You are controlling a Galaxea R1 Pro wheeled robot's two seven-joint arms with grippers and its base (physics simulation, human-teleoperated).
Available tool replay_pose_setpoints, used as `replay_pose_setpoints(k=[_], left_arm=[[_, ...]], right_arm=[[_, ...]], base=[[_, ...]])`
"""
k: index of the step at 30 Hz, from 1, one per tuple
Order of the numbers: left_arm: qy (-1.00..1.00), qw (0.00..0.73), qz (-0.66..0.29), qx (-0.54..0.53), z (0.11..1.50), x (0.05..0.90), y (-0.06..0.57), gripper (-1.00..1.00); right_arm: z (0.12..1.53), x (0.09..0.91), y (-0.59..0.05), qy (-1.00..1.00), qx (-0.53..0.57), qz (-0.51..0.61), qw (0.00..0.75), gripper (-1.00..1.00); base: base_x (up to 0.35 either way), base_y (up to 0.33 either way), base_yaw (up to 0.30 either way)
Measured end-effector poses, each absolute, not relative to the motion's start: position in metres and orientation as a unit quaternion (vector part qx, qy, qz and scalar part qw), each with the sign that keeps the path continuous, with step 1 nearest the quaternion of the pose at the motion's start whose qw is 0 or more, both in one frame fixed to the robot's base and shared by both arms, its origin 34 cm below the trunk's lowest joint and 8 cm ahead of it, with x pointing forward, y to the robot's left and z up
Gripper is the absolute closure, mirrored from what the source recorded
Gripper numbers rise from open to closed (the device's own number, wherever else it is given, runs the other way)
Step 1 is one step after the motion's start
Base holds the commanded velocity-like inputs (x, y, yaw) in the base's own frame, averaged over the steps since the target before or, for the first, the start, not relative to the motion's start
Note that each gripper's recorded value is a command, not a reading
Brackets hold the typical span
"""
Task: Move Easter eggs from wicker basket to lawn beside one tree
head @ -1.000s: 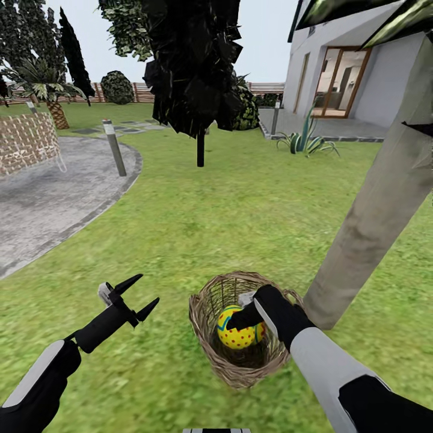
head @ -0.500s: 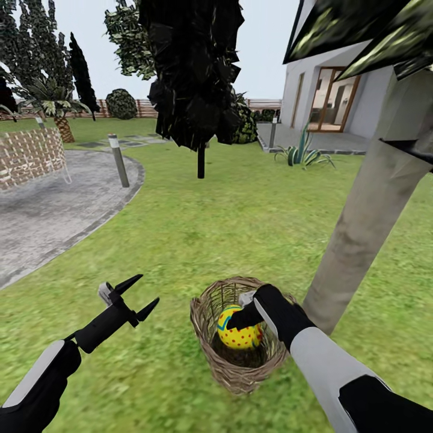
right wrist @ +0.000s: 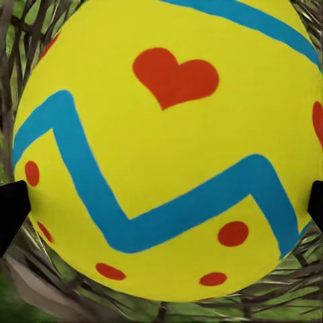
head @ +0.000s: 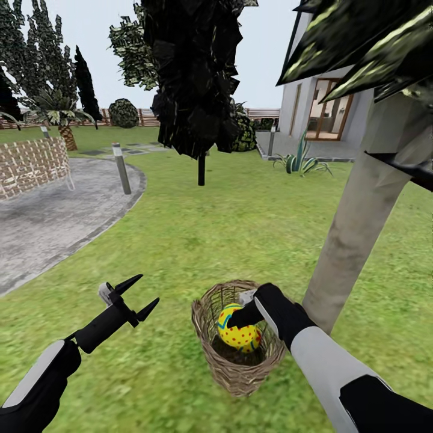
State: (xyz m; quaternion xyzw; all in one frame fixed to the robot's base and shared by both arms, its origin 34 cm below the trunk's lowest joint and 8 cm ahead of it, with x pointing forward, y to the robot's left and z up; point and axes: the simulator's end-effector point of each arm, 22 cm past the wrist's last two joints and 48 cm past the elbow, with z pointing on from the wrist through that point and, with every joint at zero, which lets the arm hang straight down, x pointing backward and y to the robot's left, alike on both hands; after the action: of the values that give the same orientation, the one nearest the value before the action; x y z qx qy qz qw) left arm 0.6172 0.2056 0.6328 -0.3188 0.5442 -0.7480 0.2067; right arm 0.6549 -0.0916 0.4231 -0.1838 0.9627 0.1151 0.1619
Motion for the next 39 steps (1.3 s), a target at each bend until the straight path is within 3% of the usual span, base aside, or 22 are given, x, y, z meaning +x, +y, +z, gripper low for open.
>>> replay_pose_setpoints(k=[27, 39], left_arm=[[0.544, 0.207, -0.748, -0.319, 0.693, 0.633, 0.206, -1.00], [0.544, 0.206, -0.748, -0.320, 0.719, 0.639, 0.206, -1.00]], right_arm=[[0.495, 0.684, -0.108, 0.963, -0.163, 0.118, 0.180, 1.00], [0.520, 0.692, -0.117, 0.964, -0.159, 0.114, 0.180, 1.00]], base=[[-0.037, 0.000, 0.000], [-0.162, 0.000, 0.000]])
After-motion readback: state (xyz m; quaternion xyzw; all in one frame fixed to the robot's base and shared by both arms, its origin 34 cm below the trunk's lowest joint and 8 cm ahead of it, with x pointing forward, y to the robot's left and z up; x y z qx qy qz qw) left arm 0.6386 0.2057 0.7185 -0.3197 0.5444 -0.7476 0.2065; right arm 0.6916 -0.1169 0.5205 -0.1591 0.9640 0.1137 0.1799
